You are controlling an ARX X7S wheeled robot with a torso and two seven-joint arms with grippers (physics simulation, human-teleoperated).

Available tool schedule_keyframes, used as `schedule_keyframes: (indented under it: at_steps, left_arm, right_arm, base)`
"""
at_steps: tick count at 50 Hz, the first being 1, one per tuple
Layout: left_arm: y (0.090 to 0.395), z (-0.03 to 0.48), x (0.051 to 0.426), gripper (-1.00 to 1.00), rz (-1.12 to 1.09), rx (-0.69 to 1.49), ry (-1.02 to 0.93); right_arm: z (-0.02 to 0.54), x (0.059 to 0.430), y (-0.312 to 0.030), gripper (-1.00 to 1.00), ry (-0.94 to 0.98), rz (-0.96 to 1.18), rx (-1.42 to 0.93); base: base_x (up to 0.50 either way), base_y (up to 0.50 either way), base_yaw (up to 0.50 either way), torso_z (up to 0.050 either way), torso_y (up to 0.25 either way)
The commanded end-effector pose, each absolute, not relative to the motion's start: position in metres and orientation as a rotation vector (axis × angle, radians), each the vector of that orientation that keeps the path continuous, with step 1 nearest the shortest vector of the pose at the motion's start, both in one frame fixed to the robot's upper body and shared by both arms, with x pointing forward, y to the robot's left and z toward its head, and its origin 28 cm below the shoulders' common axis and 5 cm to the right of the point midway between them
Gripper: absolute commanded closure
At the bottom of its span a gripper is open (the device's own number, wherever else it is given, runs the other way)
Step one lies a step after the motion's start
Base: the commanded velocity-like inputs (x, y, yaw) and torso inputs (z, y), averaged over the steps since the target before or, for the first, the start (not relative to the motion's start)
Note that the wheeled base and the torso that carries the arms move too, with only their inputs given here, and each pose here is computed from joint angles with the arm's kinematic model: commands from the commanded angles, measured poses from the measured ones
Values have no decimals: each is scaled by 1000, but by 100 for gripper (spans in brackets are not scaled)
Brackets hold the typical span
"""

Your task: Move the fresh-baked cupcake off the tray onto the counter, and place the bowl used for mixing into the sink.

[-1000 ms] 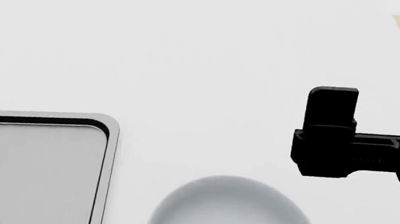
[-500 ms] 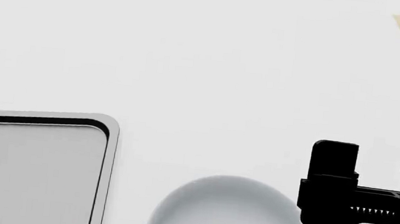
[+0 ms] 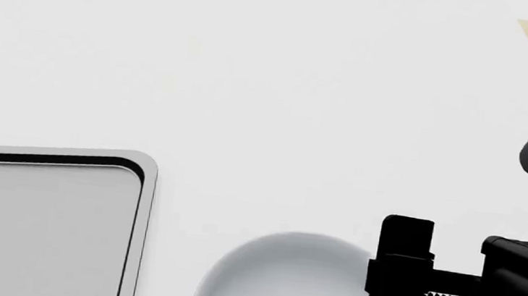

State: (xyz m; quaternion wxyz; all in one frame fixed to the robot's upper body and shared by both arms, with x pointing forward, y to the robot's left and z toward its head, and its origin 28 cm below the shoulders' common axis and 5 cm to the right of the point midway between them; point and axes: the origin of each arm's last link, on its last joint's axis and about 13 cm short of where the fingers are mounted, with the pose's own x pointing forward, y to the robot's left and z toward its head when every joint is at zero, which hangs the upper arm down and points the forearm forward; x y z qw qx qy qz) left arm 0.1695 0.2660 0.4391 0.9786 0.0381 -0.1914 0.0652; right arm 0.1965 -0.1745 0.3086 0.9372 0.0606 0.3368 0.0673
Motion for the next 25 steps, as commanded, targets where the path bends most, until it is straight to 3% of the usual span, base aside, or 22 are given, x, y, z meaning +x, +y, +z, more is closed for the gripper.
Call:
schedule_keyframes:
  at_steps: [1, 25]
  left_arm:
    - [266, 440, 170, -100, 132, 84, -386]
    - [265, 437, 171, -100, 124, 80, -381]
  right_arm:
    - [291, 205, -174, -100, 738, 158, 144]
    - [265, 214, -174, -100, 804, 171, 157]
  base:
    - [12, 0, 0, 0, 0]
    - [6, 0, 0, 0, 0]
